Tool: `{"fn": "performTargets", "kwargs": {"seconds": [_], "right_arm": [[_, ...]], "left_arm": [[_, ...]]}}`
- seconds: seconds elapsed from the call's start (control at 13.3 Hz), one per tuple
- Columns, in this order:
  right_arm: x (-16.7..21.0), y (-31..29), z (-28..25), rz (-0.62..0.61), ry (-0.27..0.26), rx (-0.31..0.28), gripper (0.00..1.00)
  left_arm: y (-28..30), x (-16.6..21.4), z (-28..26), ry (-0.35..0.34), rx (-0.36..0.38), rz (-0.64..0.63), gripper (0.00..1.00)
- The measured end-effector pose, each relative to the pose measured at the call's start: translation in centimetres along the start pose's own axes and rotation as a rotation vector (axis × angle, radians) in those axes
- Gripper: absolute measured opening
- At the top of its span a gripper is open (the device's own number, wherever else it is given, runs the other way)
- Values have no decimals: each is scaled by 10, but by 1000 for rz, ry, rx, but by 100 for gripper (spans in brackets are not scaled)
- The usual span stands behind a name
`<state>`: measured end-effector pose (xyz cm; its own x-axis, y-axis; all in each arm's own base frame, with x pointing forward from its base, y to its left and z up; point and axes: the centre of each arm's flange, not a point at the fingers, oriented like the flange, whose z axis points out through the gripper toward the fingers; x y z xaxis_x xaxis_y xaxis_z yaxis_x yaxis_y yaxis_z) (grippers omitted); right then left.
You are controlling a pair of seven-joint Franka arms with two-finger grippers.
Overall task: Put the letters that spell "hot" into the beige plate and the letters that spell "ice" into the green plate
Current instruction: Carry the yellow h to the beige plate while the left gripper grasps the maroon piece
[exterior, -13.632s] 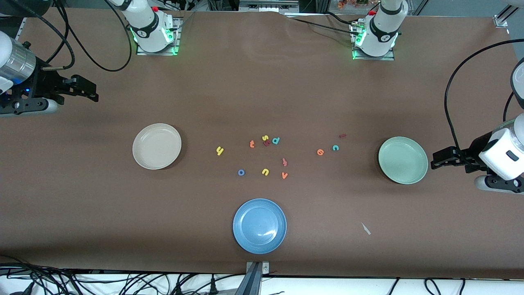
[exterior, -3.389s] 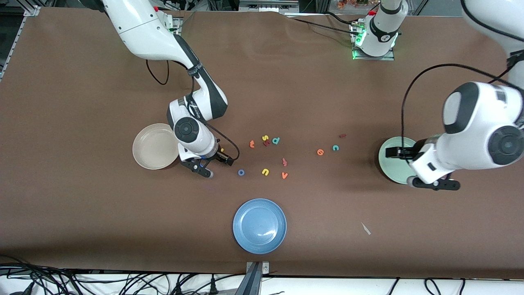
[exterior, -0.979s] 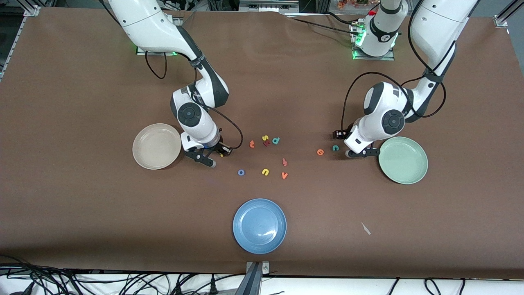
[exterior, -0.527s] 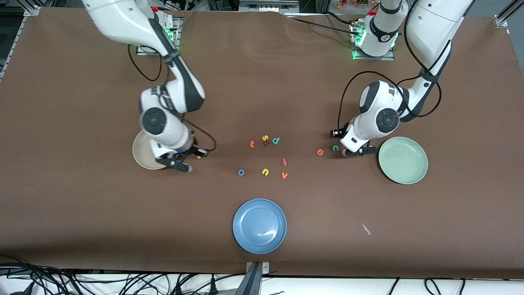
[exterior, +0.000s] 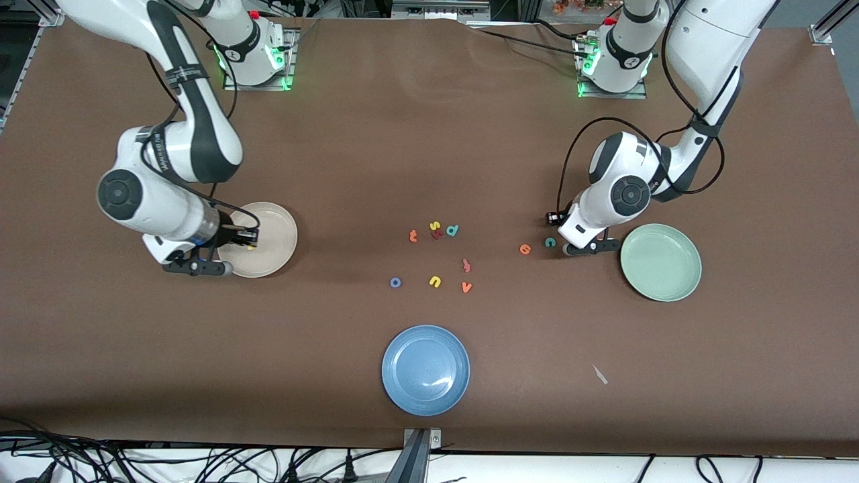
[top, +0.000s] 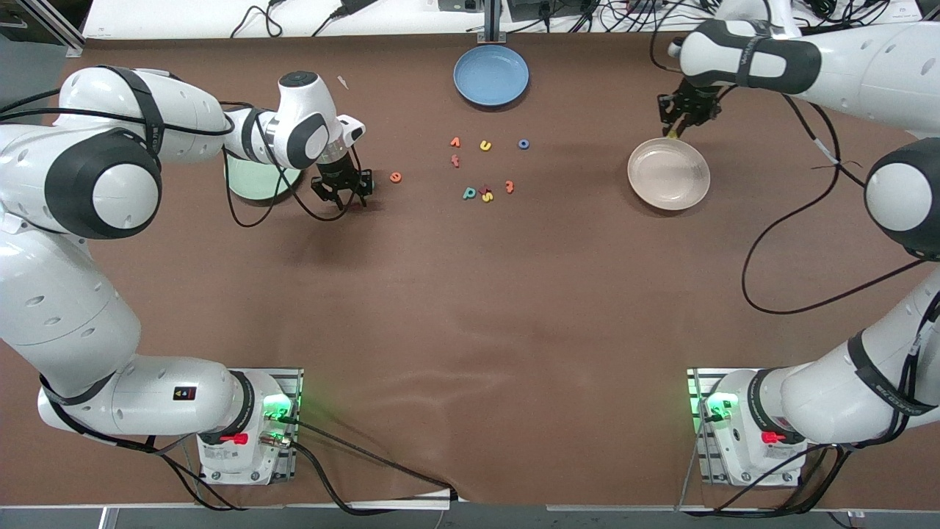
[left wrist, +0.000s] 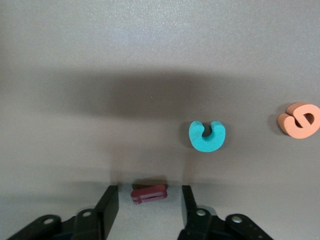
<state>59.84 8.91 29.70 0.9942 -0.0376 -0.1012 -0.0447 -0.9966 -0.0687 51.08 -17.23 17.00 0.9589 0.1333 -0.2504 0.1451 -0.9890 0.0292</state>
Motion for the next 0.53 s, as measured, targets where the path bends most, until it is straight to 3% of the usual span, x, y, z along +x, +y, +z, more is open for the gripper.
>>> {"fn": "performTargets", "kwargs": {"seconds": [0.23,0.3,0.53], "right_arm": [[-7,29,26,-32,33,-7,26],[-11,32,36,-33,40,-10,31],[-19,36,52,-43,46,-15,62]], "left_arm": [[0,0,1,-2,0,-9,53],[0,0,2,-4,1,-12,53],[-1,0,3,-6,1,-15,50]]}}
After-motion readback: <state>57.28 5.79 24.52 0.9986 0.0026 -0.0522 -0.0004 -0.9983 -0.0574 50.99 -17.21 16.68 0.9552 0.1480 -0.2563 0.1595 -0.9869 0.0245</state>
